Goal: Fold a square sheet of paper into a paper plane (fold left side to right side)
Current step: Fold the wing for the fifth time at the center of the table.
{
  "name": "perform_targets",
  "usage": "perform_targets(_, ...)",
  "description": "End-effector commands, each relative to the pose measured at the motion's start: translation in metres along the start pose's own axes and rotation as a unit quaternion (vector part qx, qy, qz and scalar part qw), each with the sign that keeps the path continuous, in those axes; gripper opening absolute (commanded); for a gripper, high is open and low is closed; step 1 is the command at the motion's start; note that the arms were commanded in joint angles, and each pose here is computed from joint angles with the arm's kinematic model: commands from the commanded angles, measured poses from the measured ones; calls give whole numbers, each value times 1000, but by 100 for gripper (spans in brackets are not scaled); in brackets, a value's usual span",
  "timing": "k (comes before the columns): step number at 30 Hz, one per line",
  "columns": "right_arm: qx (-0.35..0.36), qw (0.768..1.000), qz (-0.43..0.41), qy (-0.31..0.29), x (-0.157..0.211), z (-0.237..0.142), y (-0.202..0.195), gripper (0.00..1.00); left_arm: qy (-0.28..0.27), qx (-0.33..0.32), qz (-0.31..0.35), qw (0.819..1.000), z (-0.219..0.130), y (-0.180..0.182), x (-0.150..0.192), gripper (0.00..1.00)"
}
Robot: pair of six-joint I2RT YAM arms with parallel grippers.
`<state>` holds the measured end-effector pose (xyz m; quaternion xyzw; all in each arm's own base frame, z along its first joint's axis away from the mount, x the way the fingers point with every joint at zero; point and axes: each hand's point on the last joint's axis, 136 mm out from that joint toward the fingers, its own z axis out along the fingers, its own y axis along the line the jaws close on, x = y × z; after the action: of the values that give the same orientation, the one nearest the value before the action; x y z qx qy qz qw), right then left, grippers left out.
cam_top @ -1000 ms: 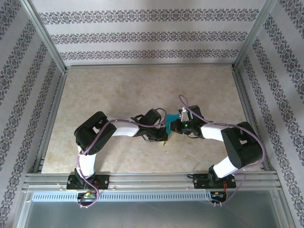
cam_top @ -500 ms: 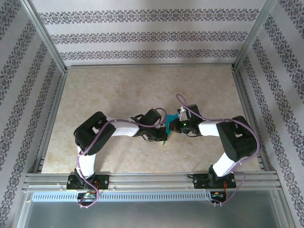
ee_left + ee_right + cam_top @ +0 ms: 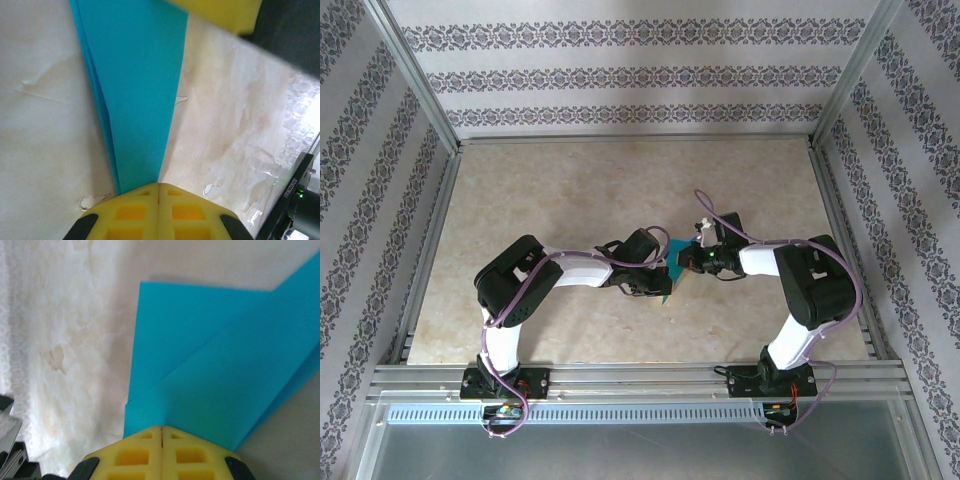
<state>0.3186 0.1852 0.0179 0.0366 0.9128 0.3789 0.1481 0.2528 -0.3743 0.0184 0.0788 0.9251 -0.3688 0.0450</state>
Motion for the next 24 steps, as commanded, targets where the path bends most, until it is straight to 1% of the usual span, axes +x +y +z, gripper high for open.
perform_targets(1,41,998,-11,-38,-26,-5,-20,0,55,-97,-34,993,4,53,41,0)
perform_targets(17,43,996,48,-66,-78,-12,-47,0,52,-94,-33,994,2,52,41,0)
perform_targets(24,39,994,57,-83,-100,-18,-47,0,49,-91,-32,994,2,51,41,0)
